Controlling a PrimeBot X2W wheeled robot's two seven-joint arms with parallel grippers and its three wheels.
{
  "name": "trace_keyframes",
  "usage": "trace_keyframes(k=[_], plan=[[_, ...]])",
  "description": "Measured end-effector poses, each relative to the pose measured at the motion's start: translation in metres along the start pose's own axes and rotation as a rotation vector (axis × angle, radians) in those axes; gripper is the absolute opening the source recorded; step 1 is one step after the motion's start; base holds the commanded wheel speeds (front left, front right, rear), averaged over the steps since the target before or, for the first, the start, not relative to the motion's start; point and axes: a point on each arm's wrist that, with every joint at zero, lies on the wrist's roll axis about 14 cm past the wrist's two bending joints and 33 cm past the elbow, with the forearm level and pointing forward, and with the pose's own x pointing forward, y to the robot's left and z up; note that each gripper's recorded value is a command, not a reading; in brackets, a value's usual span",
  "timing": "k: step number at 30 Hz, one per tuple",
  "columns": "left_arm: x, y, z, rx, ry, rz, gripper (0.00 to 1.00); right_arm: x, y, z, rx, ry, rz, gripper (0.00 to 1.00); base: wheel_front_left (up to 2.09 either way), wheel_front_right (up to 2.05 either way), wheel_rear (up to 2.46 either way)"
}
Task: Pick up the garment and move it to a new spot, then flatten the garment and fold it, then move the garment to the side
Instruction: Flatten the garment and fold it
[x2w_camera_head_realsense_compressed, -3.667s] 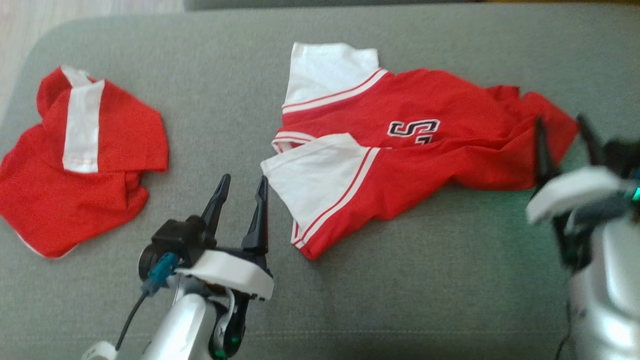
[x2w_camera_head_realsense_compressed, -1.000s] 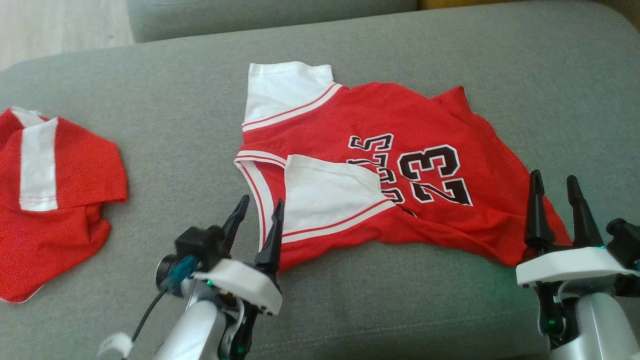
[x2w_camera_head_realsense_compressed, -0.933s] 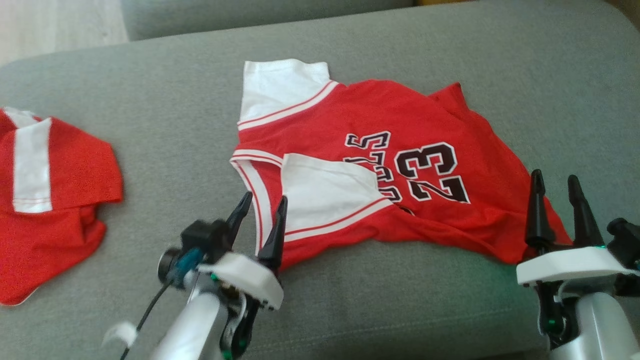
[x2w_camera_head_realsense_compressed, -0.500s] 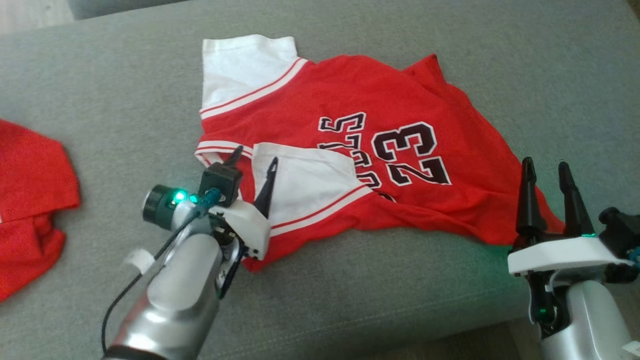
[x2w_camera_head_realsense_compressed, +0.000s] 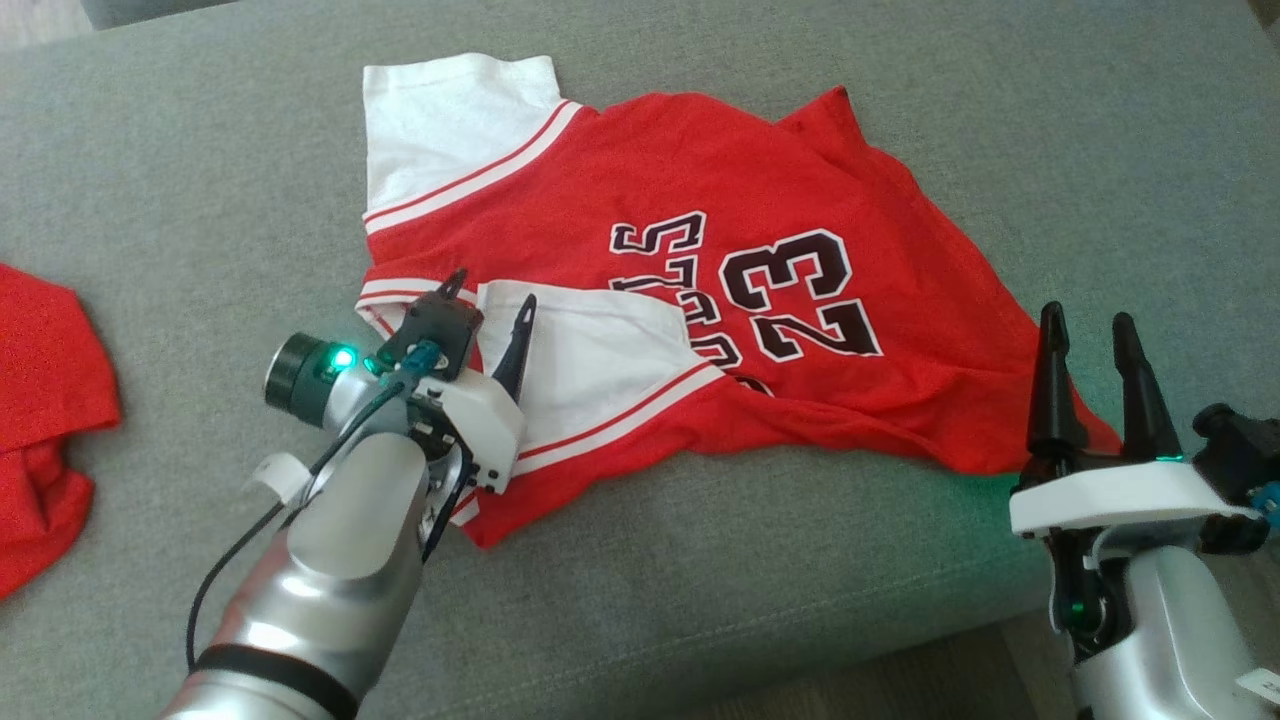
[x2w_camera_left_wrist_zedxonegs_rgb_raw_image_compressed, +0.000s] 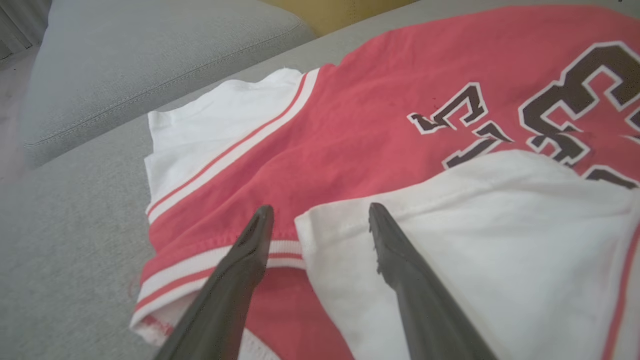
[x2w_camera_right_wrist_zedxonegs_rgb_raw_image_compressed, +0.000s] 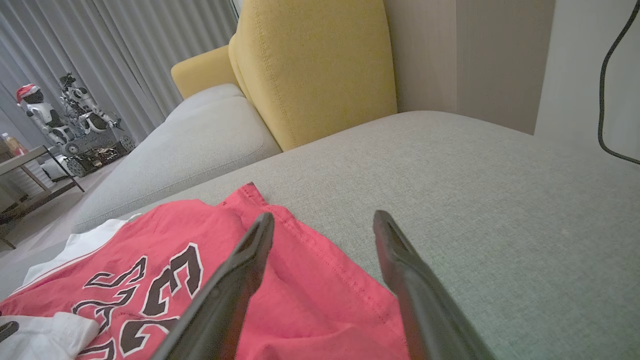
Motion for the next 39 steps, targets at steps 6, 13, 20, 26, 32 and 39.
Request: trace_keyframes(k=[6, 13, 20, 26, 32, 39], plan=[[-0.002, -0.007, -0.012, 0.010, 0.037, -0.034, 0.67, -0.001, -0.003, -0.003, 0.000, 0.010, -0.010, 1.00, 0.00, 0.00, 0.00], [-0.002, -0.005, -0.003, 0.001, 0.011, -0.027, 0.00, -0.001, -0.005, -0.004, 0.003, 0.009, -0.016, 1.00, 0.00, 0.00, 0.00], [-0.010, 0.018, 0.054, -0.053, -0.173, 0.053, 0.00, -0.006, -0.012, -0.013, -0.009, 0.054, -0.037, 1.00, 0.00, 0.00, 0.00], [-0.063, 0.016, 0.044, -0.116, -0.220, 0.110, 0.00, -0.019, -0.041, -0.030, 0.020, 0.129, -0.130, 1.00, 0.00, 0.00, 0.00], [-0.089, 0.009, 0.053, -0.133, -0.269, 0.120, 0.00, -0.041, -0.057, -0.064, 0.091, 0.235, -0.199, 1.00, 0.00, 0.00, 0.00], [-0.099, 0.003, 0.051, -0.147, -0.271, 0.120, 0.00, -0.059, -0.073, -0.090, 0.142, 0.318, -0.276, 1.00, 0.00, 0.00, 0.00]])
